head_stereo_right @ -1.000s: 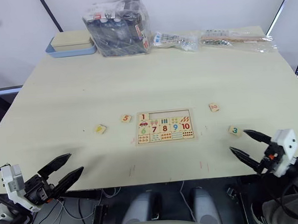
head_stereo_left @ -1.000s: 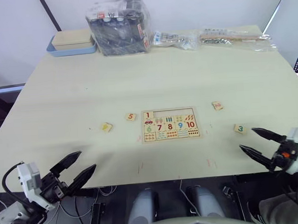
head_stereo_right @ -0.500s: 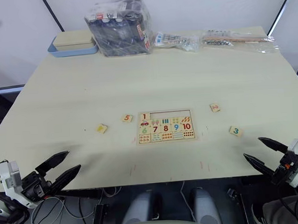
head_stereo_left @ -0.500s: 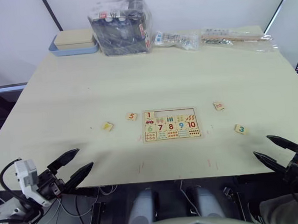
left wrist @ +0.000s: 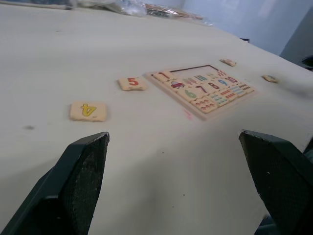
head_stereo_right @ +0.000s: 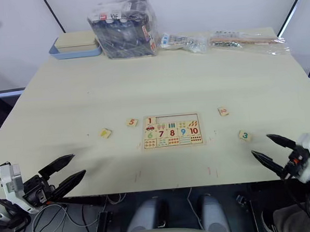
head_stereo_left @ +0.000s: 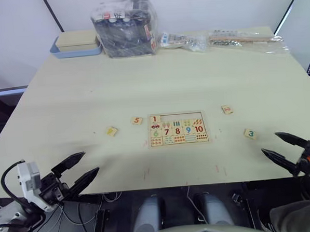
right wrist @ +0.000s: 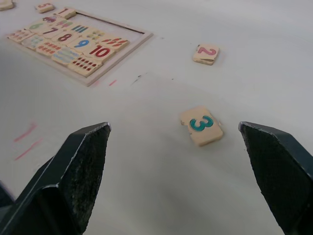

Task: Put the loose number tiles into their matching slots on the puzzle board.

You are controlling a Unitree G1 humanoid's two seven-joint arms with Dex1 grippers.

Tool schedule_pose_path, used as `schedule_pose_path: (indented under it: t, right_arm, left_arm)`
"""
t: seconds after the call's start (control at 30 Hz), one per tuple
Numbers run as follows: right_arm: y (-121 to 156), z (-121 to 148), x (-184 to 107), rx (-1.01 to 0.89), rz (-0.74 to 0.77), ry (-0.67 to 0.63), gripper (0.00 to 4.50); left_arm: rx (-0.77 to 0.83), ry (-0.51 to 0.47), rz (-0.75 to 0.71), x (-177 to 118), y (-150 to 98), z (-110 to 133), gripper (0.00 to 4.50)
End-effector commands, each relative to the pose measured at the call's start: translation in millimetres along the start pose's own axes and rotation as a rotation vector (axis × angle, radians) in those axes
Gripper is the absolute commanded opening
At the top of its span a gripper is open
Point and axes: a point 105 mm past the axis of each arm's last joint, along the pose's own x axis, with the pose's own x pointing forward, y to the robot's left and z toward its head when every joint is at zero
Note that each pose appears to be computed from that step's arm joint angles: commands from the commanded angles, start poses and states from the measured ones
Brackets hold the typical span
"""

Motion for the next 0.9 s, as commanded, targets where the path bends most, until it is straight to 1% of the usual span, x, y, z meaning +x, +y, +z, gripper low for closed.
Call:
schedule_pose_path:
  t: [0.03,0.1,0.13,0.27,0.4,0.43,0.53,0.7,0.9]
  right_arm:
    - [1.6,16.3,24.2,-0.033,-0.034,0.005,4.41]
    - [7.2,23.3,45.2,-0.008,-0.028,0.001,4.41]
    - [10.3,26.5,51.1,0.003,-0.019,-0.005,4.41]
    - [10.9,31.9,80.0,0.066,-0.066,0.03,4.41]
    - [0.4,29.3,105.6,0.067,-0.211,0.125,4.41]
    - [-1.5,29.3,110.6,0.081,-0.232,0.131,4.41]
    - [-9.7,25.2,120.0,0.115,-0.293,0.157,4.41]
    - [-17.5,21.7,133.0,0.151,-0.35,0.193,4.41]
    - [-18.4,17.8,141.5,0.168,-0.364,0.211,4.41]
  left_arm:
    - [0.042,-0.019,-0.08,5.5,-10.6,11.9,4.5]
    - [0.056,-0.025,-0.126,7.7,-16.3,16.1,4.5]
    - [0.059,-0.03,-0.137,8.2,-17.8,17.5,4.5]
    - [0.085,-0.066,-0.183,10.6,-22.1,29.8,4.5]
    - [0.103,-0.104,-0.233,13.3,-27.9,41.2,4.5]
    - [0.105,-0.106,-0.242,13.9,-29.3,42.4,4.5]
    - [0.106,-0.114,-0.256,16.3,-32.2,45.2,4.5]
    - [0.114,-0.133,-0.28,20.6,-36.9,51.7,4.5]
    - [0.108,-0.15,-0.269,21.0,-34.5,53.3,4.5]
